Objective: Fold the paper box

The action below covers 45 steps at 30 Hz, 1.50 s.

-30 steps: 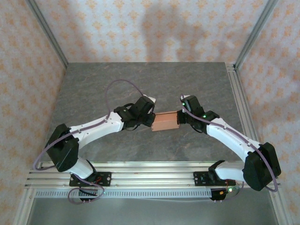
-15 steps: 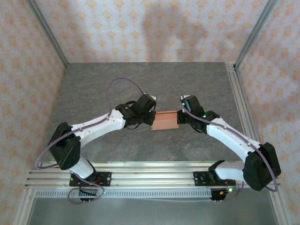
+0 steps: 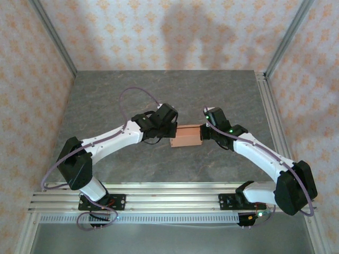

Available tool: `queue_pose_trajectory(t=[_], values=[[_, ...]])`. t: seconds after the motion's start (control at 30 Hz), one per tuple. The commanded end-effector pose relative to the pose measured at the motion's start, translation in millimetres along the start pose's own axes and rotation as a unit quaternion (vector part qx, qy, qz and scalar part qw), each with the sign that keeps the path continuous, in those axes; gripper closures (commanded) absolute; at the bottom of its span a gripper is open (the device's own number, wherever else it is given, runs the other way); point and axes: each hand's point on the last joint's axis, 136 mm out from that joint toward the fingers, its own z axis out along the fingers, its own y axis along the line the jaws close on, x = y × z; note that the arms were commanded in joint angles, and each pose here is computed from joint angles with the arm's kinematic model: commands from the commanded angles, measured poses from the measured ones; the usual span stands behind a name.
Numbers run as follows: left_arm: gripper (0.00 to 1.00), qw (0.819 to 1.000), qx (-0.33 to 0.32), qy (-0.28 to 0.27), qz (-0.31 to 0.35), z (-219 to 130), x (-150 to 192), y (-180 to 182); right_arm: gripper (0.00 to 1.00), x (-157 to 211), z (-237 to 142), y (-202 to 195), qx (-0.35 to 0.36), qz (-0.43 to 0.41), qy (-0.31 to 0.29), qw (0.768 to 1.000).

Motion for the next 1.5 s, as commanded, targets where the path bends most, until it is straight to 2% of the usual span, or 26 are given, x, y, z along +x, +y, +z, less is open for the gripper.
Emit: queue_pose_trajectory(t=[0.0, 0.2, 0.67, 1.2, 1.47], values=[[1.0, 0.998, 0.025, 0.005, -0.052, -6, -8, -6, 1.0, 1, -1, 0, 0.006, -0.015, 0.009, 1.0], [1.0, 0.996, 0.031, 0.012, -0.077, -2, -10, -1, 1.0, 2, 0, 1, 0.005, -0.016, 0.011, 1.0], [1.0, 0.987, 0.092, 0.045, -0.126, 0, -16, -13, 1.0, 3, 1, 3, 0.013, -0.027, 0.015, 0.999], [1.0, 0.989, 0.047, 0.078, -0.113, 21, 15, 12, 1.0, 17, 10, 6, -0.01, -0.02, -0.002, 1.0], [1.0, 0.988, 0.036, 0.095, -0.117, 29, 29, 19, 1.0, 29, 19, 5, -0.025, -0.019, -0.032, 0.999]])
